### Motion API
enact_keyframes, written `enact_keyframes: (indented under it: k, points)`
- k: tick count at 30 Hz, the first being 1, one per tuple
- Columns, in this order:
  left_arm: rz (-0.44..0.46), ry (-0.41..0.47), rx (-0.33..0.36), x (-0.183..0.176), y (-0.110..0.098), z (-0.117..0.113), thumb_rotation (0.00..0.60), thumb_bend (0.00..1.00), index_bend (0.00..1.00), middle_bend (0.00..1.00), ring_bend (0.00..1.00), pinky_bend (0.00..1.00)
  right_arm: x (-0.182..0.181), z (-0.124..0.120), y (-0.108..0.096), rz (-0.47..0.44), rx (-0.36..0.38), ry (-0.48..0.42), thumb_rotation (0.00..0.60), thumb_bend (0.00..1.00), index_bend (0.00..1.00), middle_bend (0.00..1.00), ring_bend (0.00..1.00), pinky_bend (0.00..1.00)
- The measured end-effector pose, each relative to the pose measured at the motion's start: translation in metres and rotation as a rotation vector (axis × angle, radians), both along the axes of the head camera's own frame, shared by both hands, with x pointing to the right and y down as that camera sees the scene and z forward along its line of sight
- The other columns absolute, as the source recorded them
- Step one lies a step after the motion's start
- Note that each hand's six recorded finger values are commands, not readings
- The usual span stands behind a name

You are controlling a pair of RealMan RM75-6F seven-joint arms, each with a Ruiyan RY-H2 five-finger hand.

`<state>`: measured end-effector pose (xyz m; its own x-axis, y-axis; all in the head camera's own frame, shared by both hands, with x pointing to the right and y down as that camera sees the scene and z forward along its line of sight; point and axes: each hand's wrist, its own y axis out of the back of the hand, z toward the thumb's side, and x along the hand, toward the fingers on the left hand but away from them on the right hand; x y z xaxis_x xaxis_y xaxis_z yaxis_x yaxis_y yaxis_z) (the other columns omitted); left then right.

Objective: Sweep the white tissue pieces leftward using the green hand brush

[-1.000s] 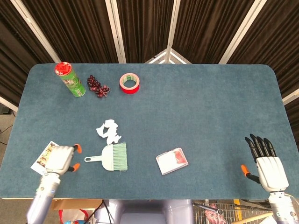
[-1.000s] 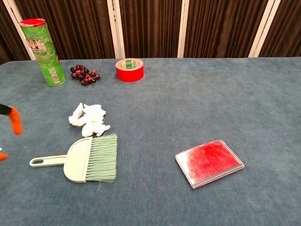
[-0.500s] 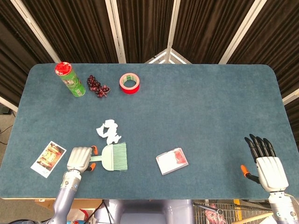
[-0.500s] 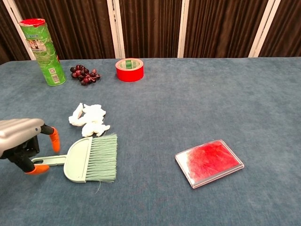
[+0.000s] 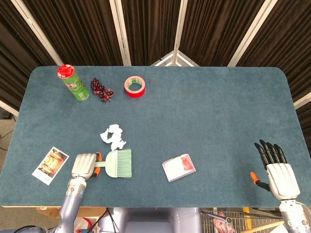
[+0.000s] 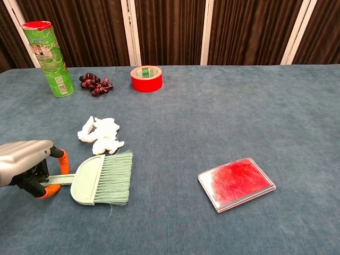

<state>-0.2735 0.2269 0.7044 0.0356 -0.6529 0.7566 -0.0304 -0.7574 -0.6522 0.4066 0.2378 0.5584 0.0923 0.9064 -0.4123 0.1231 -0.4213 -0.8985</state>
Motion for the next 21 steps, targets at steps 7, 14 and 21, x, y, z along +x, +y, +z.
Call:
enact_keyframes:
  k: [7,14,21]
  points:
    - [0.006,0.064,0.096,0.004,-0.019,-0.031,0.6,0.73,0.74,1.0,1.0,1.0,0.0,0.0,0.0,0.0,-0.001,0.002,0.6,0.32,0.0,0.0,0.0,0.0]
    - [0.063,0.09,0.191,0.022,-0.048,-0.058,0.6,0.72,0.74,1.0,1.0,1.0,0.0,0.001,0.0,-0.001,-0.004,0.005,0.6,0.32,0.0,0.0,0.0,0.0]
    - [0.136,0.049,0.238,0.054,-0.088,-0.061,0.6,0.72,0.74,1.0,1.0,1.0,0.002,0.002,-0.002,0.015,-0.01,0.0,0.6,0.32,0.0,0.0,0.0,0.0]
